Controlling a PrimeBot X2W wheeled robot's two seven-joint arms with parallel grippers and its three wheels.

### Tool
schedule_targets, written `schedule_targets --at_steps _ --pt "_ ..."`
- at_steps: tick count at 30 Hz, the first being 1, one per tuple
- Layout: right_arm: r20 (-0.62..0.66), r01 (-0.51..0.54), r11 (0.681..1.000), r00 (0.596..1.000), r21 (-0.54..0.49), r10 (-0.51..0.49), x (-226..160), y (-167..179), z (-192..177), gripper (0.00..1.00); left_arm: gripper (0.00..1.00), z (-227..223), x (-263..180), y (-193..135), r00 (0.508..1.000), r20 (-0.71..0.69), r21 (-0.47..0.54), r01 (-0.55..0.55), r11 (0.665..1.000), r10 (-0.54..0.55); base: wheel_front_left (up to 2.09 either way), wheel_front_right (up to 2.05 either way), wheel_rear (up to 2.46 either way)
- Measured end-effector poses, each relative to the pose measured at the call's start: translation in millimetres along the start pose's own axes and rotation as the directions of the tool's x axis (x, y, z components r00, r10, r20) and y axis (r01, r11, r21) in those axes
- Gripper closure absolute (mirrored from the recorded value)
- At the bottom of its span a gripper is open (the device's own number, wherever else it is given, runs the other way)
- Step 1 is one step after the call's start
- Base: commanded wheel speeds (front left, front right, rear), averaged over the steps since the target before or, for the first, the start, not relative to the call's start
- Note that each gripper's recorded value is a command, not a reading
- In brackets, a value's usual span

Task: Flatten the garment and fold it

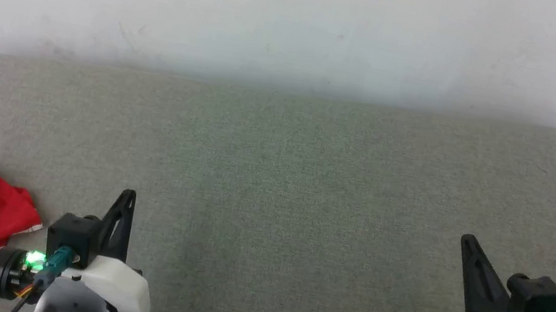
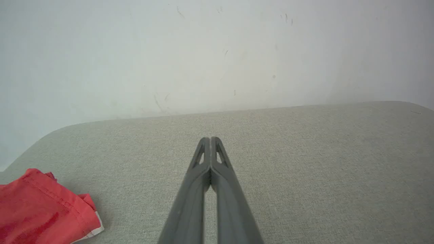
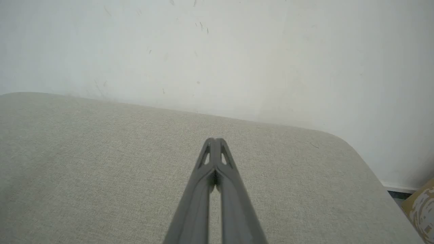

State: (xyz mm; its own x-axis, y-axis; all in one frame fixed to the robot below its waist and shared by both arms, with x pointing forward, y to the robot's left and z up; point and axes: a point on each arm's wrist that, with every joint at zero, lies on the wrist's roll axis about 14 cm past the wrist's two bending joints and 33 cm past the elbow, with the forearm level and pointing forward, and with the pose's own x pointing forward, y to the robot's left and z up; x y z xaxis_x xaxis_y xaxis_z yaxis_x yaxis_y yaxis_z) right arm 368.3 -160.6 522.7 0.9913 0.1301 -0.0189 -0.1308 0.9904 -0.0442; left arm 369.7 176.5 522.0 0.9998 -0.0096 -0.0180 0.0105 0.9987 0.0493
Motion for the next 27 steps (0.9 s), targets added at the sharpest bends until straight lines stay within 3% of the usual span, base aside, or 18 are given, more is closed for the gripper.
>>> schedule_targets --at_steps 23,24,27 --pt "0.000 0.000 1.000 1.000 0.000 0.000 0.0 0.0 0.0 1.00 1.00 0.0 0.0 0.0 1.000 0.000 0.000 0.000 1.000 0.000 0.00 0.00 0.00" --pt "0.000 0.000 1.000 1.000 0.000 0.000 0.0 -0.1 0.0 0.00 0.00 0.0 0.0 0.0 1.000 0.000 0.000 0.000 1.000 0.000 0.00 0.00 0.00" --pt "-0.001 0.000 1.000 1.000 0.000 0.000 -0.3 -0.1 -0.3 0.00 0.00 -0.4 -0.1 -0.4 1.000 -0.001 0.000 0.002 1.000 -0.002 0.00 0.00 0.00"
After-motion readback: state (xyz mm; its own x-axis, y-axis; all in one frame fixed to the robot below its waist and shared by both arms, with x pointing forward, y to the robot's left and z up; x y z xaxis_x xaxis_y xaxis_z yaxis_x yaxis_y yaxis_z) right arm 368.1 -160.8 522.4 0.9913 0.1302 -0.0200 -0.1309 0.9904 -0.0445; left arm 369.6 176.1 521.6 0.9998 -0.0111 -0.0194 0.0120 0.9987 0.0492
